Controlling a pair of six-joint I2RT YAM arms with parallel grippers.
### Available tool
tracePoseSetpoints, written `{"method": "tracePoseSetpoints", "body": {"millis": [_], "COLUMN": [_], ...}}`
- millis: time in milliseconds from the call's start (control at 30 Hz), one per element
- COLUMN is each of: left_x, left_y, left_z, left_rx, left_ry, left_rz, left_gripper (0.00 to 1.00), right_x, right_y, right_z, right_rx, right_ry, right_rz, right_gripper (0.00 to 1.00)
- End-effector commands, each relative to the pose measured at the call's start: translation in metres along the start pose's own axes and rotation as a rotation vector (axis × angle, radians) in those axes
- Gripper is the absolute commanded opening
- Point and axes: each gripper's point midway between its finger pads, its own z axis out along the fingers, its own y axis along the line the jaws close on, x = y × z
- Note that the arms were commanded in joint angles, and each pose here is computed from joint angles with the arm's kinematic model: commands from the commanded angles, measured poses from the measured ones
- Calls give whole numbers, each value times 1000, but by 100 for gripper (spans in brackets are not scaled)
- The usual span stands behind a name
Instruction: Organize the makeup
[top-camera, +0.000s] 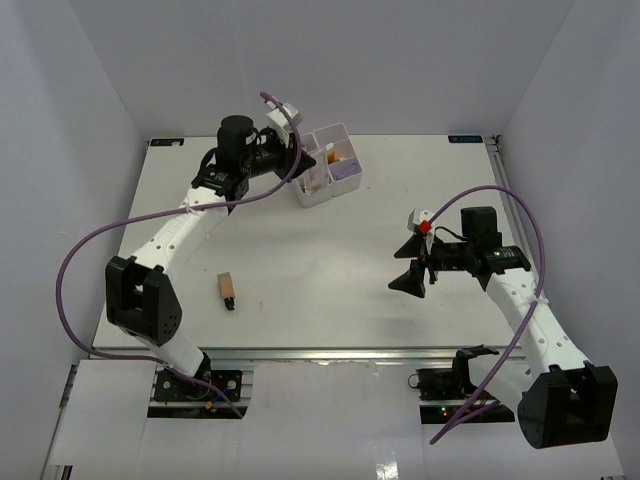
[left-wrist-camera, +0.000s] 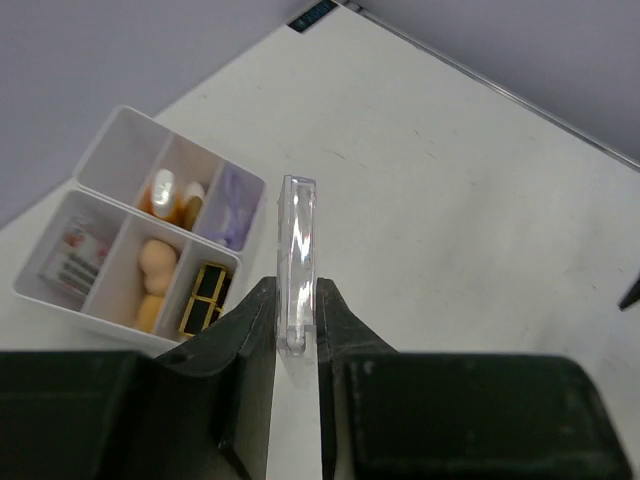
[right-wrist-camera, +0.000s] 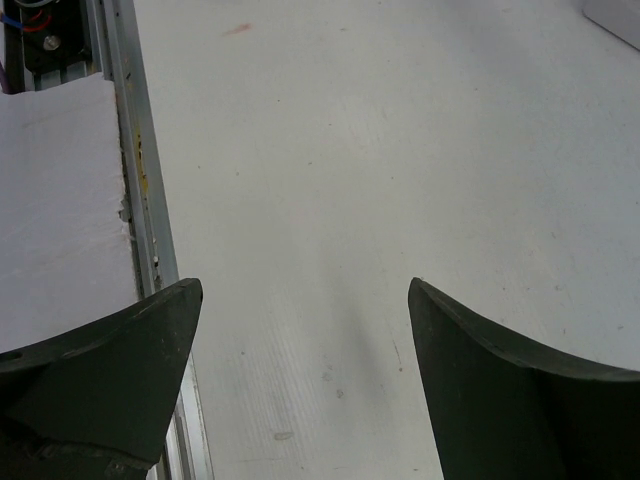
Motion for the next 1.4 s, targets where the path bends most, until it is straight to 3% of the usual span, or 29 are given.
{"method": "tracePoseSetpoints", "body": {"millis": [0, 600, 1367], "left_x": [-37, -25, -4], "left_y": [38, 132, 144], "left_z": [12, 59, 77], "left_rx": [-62, -165, -98], "left_ry": [-76, -117, -101], "left_rz": [142, 239, 292], "left_gripper": [0, 0, 0], "right_x": [-1, 7, 9], "right_y": [-5, -13, -15], "right_z": [-2, -3, -7], "right_rx": [28, 65, 85], "right_ry": [-7, 15, 11], "right_rz": [-33, -26, -23], "right_gripper": [90, 90, 90]}}
